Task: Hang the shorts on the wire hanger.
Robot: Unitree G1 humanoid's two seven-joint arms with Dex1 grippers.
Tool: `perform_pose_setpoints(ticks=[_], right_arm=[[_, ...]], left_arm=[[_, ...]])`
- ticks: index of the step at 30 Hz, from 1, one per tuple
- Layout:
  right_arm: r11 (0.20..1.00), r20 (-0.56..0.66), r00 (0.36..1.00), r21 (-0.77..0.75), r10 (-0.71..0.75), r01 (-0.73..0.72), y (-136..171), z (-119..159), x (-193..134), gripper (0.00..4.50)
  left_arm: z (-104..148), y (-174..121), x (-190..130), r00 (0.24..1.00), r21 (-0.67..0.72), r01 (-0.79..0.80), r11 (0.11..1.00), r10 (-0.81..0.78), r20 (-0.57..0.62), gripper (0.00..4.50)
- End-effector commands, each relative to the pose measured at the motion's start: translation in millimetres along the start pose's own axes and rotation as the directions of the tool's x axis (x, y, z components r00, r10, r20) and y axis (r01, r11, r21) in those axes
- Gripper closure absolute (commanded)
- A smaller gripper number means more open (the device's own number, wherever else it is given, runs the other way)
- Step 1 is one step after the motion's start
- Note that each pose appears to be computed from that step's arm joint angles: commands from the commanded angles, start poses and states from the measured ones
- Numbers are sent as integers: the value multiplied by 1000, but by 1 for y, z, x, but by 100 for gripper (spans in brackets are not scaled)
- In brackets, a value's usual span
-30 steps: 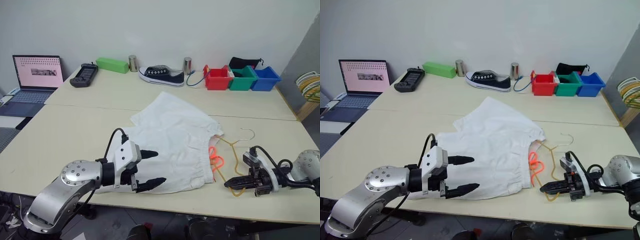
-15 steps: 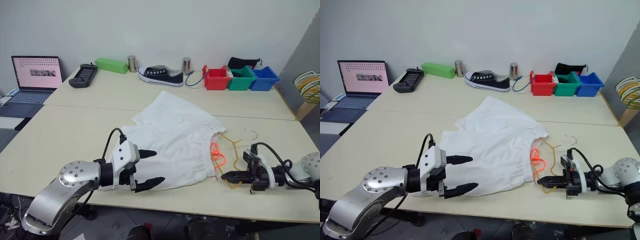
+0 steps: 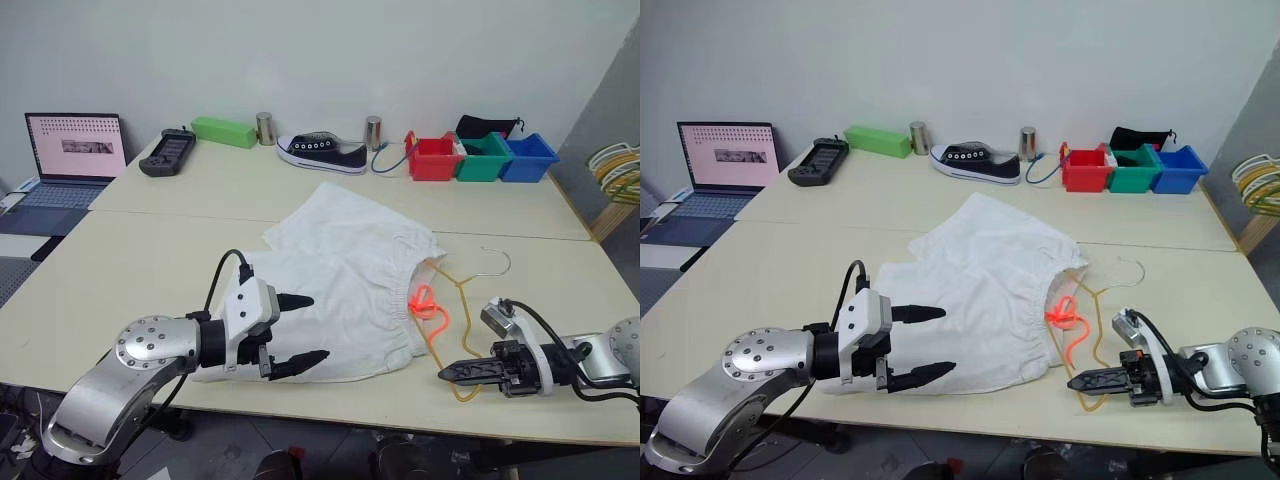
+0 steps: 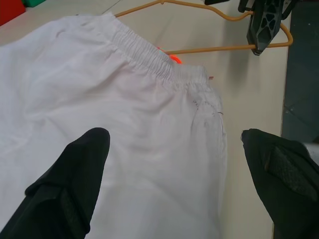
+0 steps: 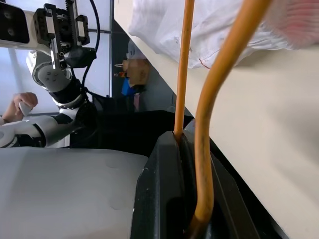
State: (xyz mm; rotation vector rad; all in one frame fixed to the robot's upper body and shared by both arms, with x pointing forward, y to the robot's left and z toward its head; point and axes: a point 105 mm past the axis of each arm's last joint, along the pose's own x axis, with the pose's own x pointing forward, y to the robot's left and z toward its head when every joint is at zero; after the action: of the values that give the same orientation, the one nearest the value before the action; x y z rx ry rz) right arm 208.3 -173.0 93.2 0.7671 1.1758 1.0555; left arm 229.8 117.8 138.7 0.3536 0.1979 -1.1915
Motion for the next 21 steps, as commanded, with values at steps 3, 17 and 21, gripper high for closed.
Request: perform_pose_setpoints(ticks=[3, 17, 21], right_arm=[[996, -25, 1000, 92, 3, -1, -7, -3, -3, 450], [963, 31, 998, 261, 55, -61, -15, -11, -13, 450], [965, 133, 990, 248, 50, -82, -23, 12, -6, 450]], left_arm=[[8, 2, 1, 1000, 49, 1, 999, -2, 14, 1], [7, -1, -2, 1000, 45, -9, 999, 8, 10, 1], [7, -1, -2, 1000, 45, -8, 999, 7, 13, 1]])
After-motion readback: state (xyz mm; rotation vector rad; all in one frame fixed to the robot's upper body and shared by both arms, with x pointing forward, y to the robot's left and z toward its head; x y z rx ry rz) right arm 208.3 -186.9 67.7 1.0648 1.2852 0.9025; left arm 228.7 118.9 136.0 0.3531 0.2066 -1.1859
